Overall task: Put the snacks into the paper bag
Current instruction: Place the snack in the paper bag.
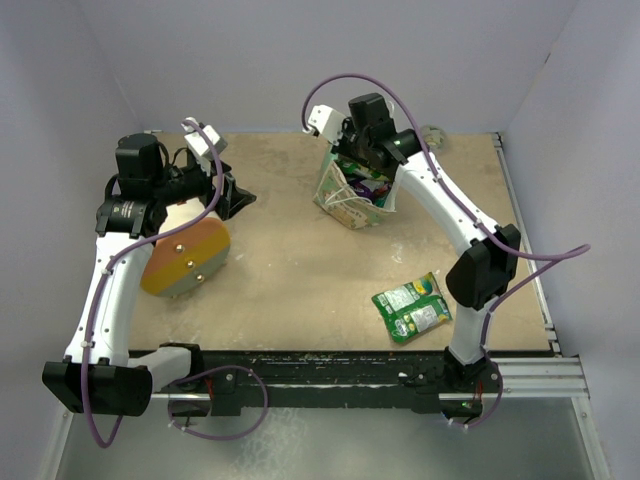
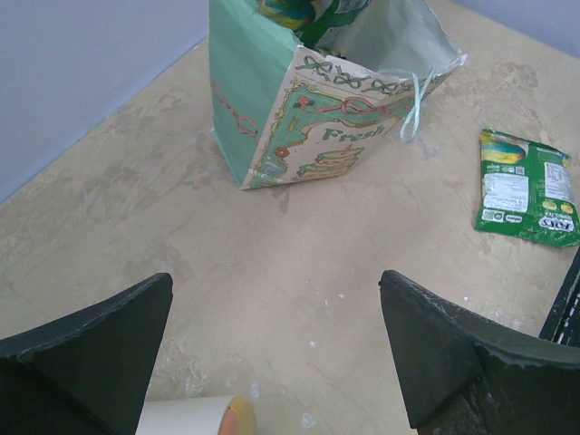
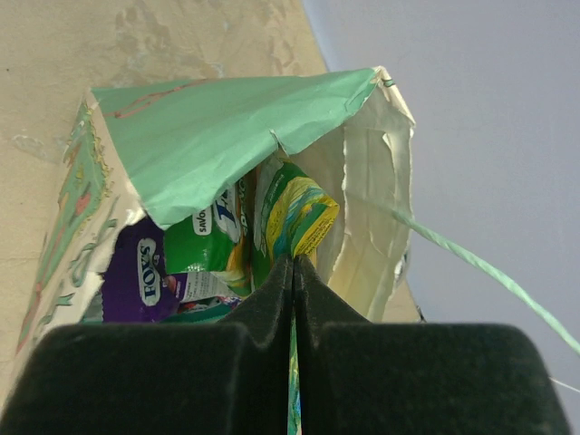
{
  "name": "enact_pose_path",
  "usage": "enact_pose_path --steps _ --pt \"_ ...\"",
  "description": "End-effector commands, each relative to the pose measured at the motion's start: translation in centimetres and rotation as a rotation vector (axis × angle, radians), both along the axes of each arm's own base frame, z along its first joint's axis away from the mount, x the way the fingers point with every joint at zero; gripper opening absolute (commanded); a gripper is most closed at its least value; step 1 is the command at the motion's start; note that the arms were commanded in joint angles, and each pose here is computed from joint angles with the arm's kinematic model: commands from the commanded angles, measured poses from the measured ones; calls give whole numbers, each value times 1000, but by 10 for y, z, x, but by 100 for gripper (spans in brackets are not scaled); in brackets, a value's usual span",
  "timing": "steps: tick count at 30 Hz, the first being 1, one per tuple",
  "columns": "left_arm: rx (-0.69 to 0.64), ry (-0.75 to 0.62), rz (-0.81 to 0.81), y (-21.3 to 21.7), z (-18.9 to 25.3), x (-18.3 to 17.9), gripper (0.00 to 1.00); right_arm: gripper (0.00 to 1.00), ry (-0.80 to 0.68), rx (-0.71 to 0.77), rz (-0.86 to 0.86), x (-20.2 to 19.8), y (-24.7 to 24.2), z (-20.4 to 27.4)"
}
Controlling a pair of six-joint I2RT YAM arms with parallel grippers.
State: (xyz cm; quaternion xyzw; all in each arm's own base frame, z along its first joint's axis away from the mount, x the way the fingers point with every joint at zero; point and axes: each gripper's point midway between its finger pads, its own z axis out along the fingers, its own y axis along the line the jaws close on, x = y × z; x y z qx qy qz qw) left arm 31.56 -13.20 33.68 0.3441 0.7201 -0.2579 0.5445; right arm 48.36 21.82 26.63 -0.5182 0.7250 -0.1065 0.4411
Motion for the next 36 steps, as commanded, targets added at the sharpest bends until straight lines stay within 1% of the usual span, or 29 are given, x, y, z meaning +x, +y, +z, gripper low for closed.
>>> enact_pose_path --steps 1,7,13,19,24,30,36 --pt "12 -56 -3 3 8 -1 99 0 -12 92 -38 14 -6 4" --pt "12 -51 -4 2 7 -1 99 1 62 148 -41 19 -10 -14" --pt "13 -51 -3 3 6 0 99 3 122 156 -39 19 -6 -39" --pt "13 -53 -3 3 7 -1 99 7 140 150 -48 23 -7 -49" --pt "14 -55 -4 3 7 -2 99 16 141 172 -43 22 -6 -37" --pt "14 -62 -5 3 9 -3 99 33 108 228 -30 11 -5 -4" --pt "11 -66 -8 2 11 -5 99 47 74 271 -31 -4 -10 27"
